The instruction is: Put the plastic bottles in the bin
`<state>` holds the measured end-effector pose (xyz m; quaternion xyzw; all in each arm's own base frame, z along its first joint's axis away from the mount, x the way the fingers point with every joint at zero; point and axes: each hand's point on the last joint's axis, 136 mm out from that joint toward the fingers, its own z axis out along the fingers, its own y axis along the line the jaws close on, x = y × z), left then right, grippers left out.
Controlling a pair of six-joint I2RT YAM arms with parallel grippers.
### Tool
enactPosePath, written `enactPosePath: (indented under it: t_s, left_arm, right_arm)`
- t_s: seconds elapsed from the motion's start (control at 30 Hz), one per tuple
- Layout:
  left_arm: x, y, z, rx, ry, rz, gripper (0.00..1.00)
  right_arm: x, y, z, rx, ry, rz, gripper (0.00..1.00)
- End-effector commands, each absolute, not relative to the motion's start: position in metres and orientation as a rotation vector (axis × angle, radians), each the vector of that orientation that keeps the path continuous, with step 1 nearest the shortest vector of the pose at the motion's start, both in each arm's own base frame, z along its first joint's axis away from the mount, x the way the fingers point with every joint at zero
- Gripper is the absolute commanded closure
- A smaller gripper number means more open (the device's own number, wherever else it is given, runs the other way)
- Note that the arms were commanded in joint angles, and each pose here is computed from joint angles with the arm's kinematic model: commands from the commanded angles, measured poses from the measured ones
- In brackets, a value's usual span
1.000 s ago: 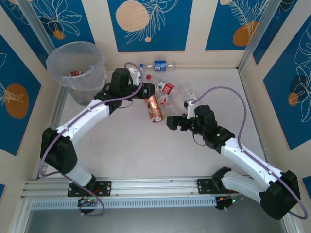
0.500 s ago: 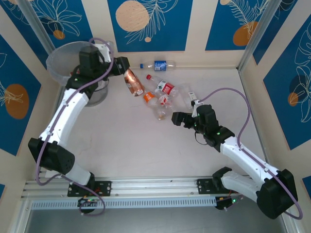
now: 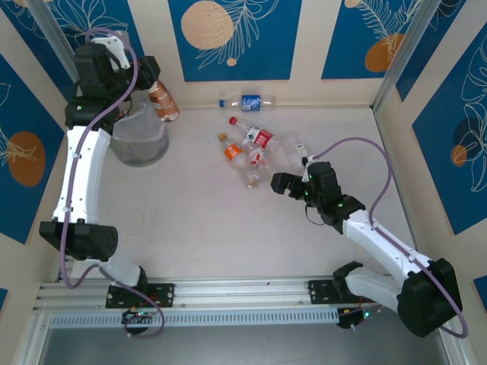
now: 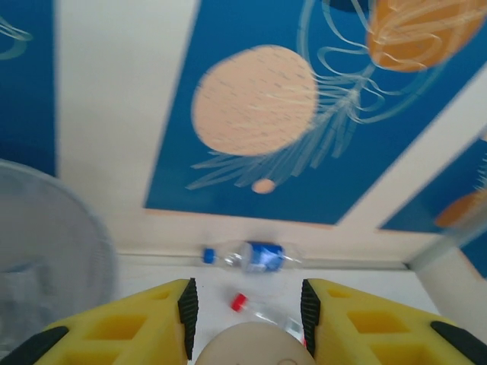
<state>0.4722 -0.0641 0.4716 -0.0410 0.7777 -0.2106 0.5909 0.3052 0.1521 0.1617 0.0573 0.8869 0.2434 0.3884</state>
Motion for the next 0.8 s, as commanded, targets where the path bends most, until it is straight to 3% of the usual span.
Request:
enactPosePath:
  t_s: [0.0, 0.33, 0.77]
  left_arm:
    - [0.476, -0.017, 0.493, -0.187, 1.735, -0.307, 0.57]
    - [0.506, 0.057, 0.507, -0.312, 1.618, -0.173, 0.56]
    - [0.552, 0.073, 0.440, -0.367, 1.777, -0.183, 0.51]
  right_arm:
    - [0.323, 0.149, 0.176, 0.198, 2.231, 0.616, 0.00]
    - [0.350, 0.164, 0.171, 0.185, 2.318, 0.650, 0.00]
    - [0.376, 0.173, 0.169, 0.149, 2.378, 0.628, 0.00]
